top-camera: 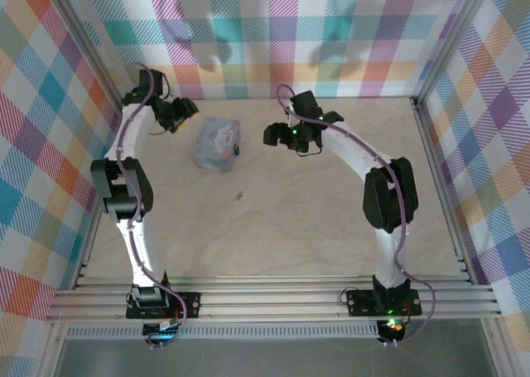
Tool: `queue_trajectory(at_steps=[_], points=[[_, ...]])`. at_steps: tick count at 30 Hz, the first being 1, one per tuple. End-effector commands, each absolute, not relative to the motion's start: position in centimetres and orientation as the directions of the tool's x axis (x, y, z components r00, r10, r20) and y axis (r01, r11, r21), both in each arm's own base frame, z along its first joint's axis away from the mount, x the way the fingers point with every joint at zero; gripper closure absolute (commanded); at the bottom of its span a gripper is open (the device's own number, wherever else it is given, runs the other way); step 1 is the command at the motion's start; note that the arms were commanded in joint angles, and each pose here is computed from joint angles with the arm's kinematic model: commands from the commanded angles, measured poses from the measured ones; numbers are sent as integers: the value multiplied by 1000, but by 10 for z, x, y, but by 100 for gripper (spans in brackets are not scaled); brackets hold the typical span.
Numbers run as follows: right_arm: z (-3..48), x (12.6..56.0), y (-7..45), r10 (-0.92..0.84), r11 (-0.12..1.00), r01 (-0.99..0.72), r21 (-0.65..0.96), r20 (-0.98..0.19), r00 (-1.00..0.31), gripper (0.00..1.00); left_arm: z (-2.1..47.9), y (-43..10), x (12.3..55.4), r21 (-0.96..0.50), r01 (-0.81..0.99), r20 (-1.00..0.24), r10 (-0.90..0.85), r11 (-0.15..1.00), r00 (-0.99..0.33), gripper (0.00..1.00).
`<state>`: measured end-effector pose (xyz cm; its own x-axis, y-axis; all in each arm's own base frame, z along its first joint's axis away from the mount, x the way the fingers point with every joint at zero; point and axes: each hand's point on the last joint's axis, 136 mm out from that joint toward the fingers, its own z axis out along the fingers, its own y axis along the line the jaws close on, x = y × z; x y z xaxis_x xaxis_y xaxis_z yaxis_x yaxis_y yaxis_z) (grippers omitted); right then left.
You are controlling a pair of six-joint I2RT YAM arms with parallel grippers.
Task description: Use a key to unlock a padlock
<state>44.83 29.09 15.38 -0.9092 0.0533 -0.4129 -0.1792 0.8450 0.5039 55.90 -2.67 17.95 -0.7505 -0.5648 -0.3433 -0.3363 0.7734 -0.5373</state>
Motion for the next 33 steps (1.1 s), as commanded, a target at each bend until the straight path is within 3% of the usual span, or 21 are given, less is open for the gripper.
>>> queue_trajectory(at_steps=[1, 9, 20, 28, 33], points=[[154, 435, 281, 36, 858, -179, 482, -403, -915, 16, 138, -26, 576, -492, -440, -259, -608, 752, -750, 42], [145, 415, 253, 35, 893, -151, 425, -399, -916, 15, 110, -46, 610, -536, -423, -228, -608, 730, -760, 44], [151, 393, 241, 81, 880, -128, 457, -410, -908, 15, 102, -180, 584, -611, -124, -220, -319, 782, -922, 47], [150, 372, 230, 82, 881, -122, 457, -401, -912, 14, 127, -272, 547, -599, 119, -308, -91, 792, -947, 46], [148, 373, 236, 56, 868, -136, 478, -367, -928, 15, 170, -259, 547, -548, 131, -395, -118, 826, -911, 42]])
